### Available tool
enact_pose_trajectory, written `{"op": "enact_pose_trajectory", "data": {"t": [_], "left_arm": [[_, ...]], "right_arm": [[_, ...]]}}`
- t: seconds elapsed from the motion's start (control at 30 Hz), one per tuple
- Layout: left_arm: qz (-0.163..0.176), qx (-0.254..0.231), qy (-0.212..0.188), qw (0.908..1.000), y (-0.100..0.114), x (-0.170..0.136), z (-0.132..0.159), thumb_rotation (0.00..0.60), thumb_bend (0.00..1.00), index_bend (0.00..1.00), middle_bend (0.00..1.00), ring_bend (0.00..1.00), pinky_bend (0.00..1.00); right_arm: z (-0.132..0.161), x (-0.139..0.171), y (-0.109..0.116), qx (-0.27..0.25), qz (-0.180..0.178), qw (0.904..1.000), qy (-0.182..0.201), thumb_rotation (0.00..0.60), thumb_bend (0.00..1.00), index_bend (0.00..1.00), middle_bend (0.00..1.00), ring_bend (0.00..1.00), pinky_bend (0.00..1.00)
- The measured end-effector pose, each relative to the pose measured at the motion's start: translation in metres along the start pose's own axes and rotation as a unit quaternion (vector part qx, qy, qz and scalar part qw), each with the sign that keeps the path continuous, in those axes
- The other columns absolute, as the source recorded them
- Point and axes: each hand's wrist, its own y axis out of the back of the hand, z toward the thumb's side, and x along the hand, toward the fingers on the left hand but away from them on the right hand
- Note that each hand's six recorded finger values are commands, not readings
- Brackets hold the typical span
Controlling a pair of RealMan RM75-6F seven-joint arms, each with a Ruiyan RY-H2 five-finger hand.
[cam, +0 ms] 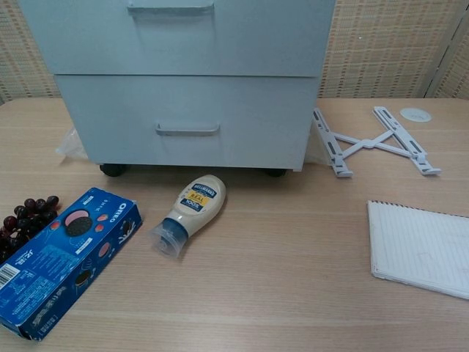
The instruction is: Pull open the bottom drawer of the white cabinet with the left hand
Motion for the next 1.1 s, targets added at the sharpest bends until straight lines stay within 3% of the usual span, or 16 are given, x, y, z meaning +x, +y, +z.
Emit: {"op": "enact_pose_trajectory", "data": {"t": [0.3,0.5,0.87,1.1], "left_arm": [[-0.049,-0.011,-0.079,0.9957,-0.011,0.036,0.033,0.6,0.57,0.29,0.92,0.93,0.99],[-0.083,-0.016,-0.115,0.9898,-0.019,0.06,0.055,0.6,0.61,0.24,0.95,0.96,1.0],[-0.113,-0.024,-0.109,0.9873,-0.036,0.088,0.073,0.6,0.64,0.08,0.96,0.97,1.0],[-0.131,-0.038,-0.092,0.9864,-0.053,0.098,0.081,0.6,0.64,0.09,0.96,0.98,1.0]], "right_arm": [[0.001,-0.006,0.002,0.003,0.002,1.0,-0.001,0.6,0.43,0.18,0.29,0.19,0.18],[0.002,-0.013,0.01,0.008,-0.006,0.9999,0.003,0.6,0.43,0.18,0.29,0.19,0.18],[0.007,-0.011,0.014,0.002,-0.005,0.9999,0.009,0.6,0.43,0.16,0.28,0.19,0.18],[0.009,-0.01,0.013,0.002,-0.004,0.9999,0.01,0.6,0.43,0.16,0.28,0.19,0.18]]}}
